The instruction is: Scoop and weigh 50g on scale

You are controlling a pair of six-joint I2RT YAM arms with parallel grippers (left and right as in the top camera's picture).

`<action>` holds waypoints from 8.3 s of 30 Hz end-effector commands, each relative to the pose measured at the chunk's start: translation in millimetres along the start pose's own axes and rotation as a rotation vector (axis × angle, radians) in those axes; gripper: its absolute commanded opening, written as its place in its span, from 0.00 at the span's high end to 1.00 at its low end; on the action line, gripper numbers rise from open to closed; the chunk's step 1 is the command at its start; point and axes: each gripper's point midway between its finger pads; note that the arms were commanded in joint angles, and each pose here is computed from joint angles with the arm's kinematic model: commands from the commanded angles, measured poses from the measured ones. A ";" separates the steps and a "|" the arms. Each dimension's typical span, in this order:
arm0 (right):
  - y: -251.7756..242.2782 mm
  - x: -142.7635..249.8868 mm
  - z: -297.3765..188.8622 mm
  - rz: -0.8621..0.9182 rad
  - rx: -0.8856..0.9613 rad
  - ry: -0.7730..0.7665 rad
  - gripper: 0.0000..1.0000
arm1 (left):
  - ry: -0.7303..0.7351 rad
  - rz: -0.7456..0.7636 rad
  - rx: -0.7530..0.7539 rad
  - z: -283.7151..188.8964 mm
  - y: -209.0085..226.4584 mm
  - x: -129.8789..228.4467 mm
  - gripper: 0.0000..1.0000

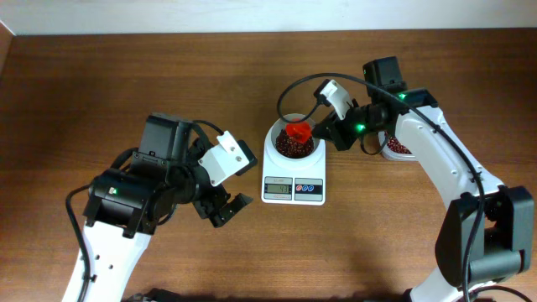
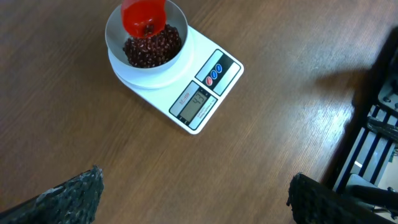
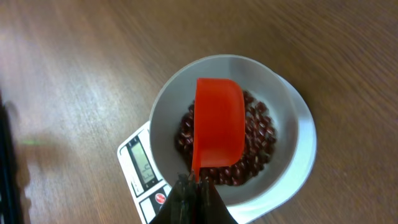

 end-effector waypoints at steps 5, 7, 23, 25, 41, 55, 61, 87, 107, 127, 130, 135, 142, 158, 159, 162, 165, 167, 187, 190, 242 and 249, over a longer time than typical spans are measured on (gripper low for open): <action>15.8 3.1 3.4 -0.010 -0.090 -0.004 0.96 | -0.022 0.019 -0.002 -4.1 0.9 -5.8 0.01; 8.9 3.5 3.9 -0.053 -0.053 0.003 0.96 | -0.022 0.019 -0.002 -4.1 0.9 -5.8 0.01; -1.3 -3.2 -2.1 -0.071 0.027 -0.007 0.96 | -0.022 0.019 -0.002 -4.1 0.9 -5.8 0.01; -13.0 0.4 -3.9 0.028 0.099 0.015 0.96 | -0.022 0.019 -0.002 -4.1 0.9 -5.8 0.01; -12.9 -3.4 -10.9 -0.009 0.127 0.008 0.96 | -0.022 0.019 -0.002 -4.1 0.9 -5.8 0.01; 20.5 -27.5 -52.4 0.182 0.024 -0.131 0.96 | -0.022 0.019 -0.002 -4.1 0.9 -5.8 0.01; 21.0 16.7 -81.4 0.354 0.045 -0.024 0.96 | -0.022 0.019 -0.002 -4.1 0.9 -5.8 0.01; -101.4 107.7 -192.0 0.810 0.583 -0.012 0.96 | -0.022 0.019 -0.002 -4.1 0.9 -5.8 0.01; -147.7 138.0 -159.1 0.861 0.608 0.096 0.96 | -0.022 0.018 -0.002 -4.1 0.9 -5.8 0.01; -146.6 128.4 -118.3 0.848 0.508 0.091 0.96 | -0.022 0.019 -0.002 -4.1 0.9 -5.8 0.01; -148.2 130.0 -114.6 0.861 0.483 0.085 0.96 | -0.022 0.019 -0.002 -4.1 0.9 -5.8 0.01; -150.3 131.2 -129.9 0.938 0.381 -0.018 0.96 | -0.022 0.019 -0.002 -4.1 0.9 -5.8 0.01; -154.2 130.5 -164.8 1.029 0.219 -0.223 0.96 | -0.022 0.019 -0.002 -4.1 0.9 -5.8 0.01; -131.7 98.4 -170.0 1.000 -0.002 -0.355 0.96 | -0.022 0.019 -0.002 -4.1 0.9 -5.8 0.01; -128.5 94.1 -166.7 0.990 -0.017 -0.352 0.96 | -0.022 0.019 -0.002 -4.1 0.9 -5.8 0.01; -115.3 80.2 -148.2 0.947 -0.049 -0.307 0.96 | -0.022 0.019 -0.002 -4.1 0.9 -5.8 0.01; -95.2 63.3 -123.2 0.895 -0.093 -0.247 0.96 | -0.022 0.019 -0.002 -4.1 0.9 -5.8 0.01; -80.8 51.2 -105.9 0.873 -0.123 -0.209 0.96 | -0.022 0.019 -0.002 -4.1 0.9 -5.8 0.01; -6.9 -16.5 -41.1 0.550 -0.203 -0.106 0.96 | -0.022 0.018 -0.002 -4.1 0.9 -5.8 0.01; -5.1 -21.9 -36.6 0.514 -0.124 -0.065 0.96 | -0.022 0.019 -0.002 -4.1 0.9 -5.8 0.01; -3.9 -33.4 -26.1 0.407 0.099 -0.013 0.96 | -0.022 0.019 -0.002 -4.1 0.9 -5.8 0.01; -3.9 -33.3 -26.1 0.407 0.099 -0.013 0.96 | -0.022 0.019 -0.002 -4.1 0.9 -5.8 0.01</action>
Point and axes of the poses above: each gripper's point midway between its finger pads, its own z axis out along the fingers, its own y axis along the line the jaws close on, x = y × z, and after that the axes turned 3 degrees about z, right-handed
